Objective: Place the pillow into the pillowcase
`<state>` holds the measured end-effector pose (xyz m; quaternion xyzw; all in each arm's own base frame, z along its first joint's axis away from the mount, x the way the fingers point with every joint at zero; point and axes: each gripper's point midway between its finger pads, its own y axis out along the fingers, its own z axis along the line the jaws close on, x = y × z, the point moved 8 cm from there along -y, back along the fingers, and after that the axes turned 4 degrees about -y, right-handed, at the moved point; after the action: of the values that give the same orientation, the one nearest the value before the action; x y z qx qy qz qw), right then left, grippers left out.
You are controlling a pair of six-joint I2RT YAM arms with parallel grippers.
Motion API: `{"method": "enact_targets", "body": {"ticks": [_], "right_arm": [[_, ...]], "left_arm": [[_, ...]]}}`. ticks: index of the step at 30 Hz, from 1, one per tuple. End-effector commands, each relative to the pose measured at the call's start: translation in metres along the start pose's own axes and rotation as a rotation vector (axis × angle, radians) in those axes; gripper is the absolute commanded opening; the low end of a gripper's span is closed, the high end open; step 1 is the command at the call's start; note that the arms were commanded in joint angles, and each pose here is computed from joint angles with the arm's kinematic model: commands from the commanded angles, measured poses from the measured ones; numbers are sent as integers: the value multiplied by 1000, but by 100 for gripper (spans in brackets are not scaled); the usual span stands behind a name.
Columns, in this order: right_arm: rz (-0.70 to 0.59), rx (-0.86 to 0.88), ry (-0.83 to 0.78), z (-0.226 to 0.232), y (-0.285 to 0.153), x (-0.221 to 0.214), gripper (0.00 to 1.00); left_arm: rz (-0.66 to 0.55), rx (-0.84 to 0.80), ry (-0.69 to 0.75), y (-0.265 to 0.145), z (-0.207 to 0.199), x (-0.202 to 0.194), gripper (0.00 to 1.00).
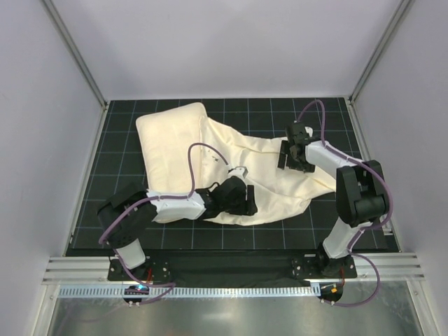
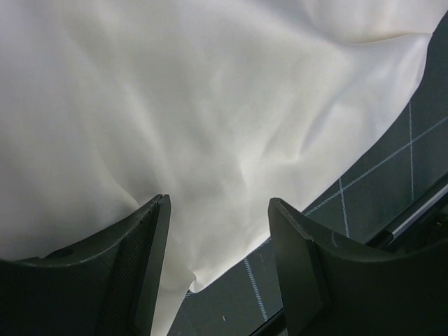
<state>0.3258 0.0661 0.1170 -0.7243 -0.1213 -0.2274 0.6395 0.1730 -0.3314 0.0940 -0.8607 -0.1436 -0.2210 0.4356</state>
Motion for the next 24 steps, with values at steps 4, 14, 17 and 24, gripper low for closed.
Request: {"method": "enact_targets", "body": {"ticks": [4, 14, 17, 24], "right_arm": [[-42, -232, 22, -15, 16, 25, 52], [-191, -254, 206, -70, -26, 90, 4], [-244, -240, 296, -109, -45, 138, 4], [-328, -112, 356, -106, -91, 182, 100]], "left_arm": [[-24, -16, 4, -17, 2, 8, 63], [-22, -44, 4, -24, 0, 13, 62], [-14, -77, 11, -31, -4, 16, 62], [-50, -97, 41, -65, -14, 33, 68]]}}
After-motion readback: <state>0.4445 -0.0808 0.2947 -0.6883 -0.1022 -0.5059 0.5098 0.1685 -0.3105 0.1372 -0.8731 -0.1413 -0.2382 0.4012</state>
